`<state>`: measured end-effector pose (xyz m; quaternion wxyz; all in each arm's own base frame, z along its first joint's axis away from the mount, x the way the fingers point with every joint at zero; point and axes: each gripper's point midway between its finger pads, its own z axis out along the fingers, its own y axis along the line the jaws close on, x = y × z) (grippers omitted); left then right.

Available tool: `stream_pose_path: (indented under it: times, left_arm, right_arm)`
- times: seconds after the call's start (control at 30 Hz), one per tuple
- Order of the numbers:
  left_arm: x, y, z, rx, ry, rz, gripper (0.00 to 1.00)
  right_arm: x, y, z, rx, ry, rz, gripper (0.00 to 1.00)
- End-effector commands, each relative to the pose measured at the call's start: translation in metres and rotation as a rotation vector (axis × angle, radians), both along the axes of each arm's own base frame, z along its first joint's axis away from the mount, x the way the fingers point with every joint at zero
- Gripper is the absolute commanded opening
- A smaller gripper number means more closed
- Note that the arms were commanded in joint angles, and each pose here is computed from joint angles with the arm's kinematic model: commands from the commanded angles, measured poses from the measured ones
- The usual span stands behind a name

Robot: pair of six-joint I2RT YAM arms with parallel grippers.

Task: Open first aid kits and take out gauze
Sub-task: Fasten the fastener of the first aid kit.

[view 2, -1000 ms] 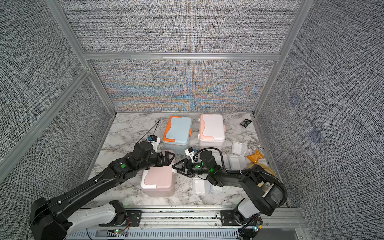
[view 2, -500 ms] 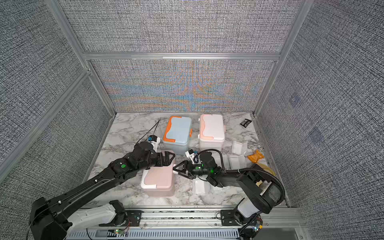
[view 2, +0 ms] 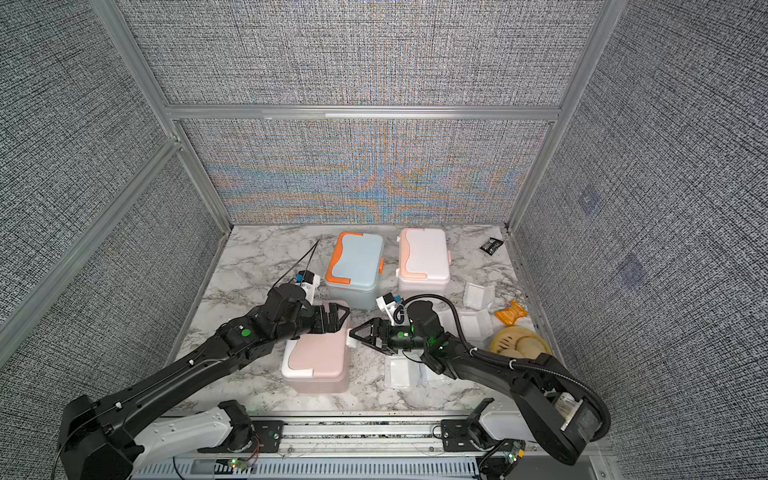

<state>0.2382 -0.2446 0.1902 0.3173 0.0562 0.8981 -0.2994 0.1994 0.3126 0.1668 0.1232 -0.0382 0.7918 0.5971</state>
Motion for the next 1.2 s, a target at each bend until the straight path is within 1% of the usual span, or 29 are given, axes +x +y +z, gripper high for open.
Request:
stream_pose_path:
  times: [0.0, 0.03, 0.07, 0.2, 0.23, 0.27, 0.57, 1.17]
  left_arm:
    - [-0.013, 0.014, -0.025, 0.082, 0.080, 0.006, 1.00]
    - [-0.013, 0.014, -0.026, 0.083, 0.084, 0.004, 0.99]
    - [-0.014, 0.014, -0.027, 0.083, 0.087, 0.006, 1.00]
    - [-0.014, 0.015, -0.033, 0.088, 0.103, 0.010, 1.00]
    - [-0.015, 0.015, -0.034, 0.090, 0.107, 0.010, 1.00]
    - [-0.015, 0.015, -0.034, 0.090, 0.107, 0.011, 0.99]
    - [-0.015, 0.013, -0.037, 0.085, 0.112, 0.010, 0.99]
    - [-0.014, 0.010, -0.044, 0.084, 0.127, 0.006, 1.00]
  right_arm:
    - [-0.001, -0.006, -0.015, -0.085, 0.008, -0.006, 0.77]
    - [-0.001, -0.005, -0.014, -0.083, 0.005, -0.005, 0.73]
    - [0.000, -0.004, -0.014, -0.082, 0.006, -0.003, 0.63]
    - [0.003, 0.001, -0.014, -0.073, 0.014, 0.000, 0.18]
    - [0.004, 0.003, -0.013, -0.068, 0.013, 0.005, 0.13]
    - [0.005, 0.004, -0.012, -0.066, 0.011, 0.006, 0.11]
    - [0.007, 0.011, -0.016, -0.070, 0.021, 0.019, 0.08]
    - [0.010, 0.023, -0.023, -0.051, 0.045, 0.045, 0.08]
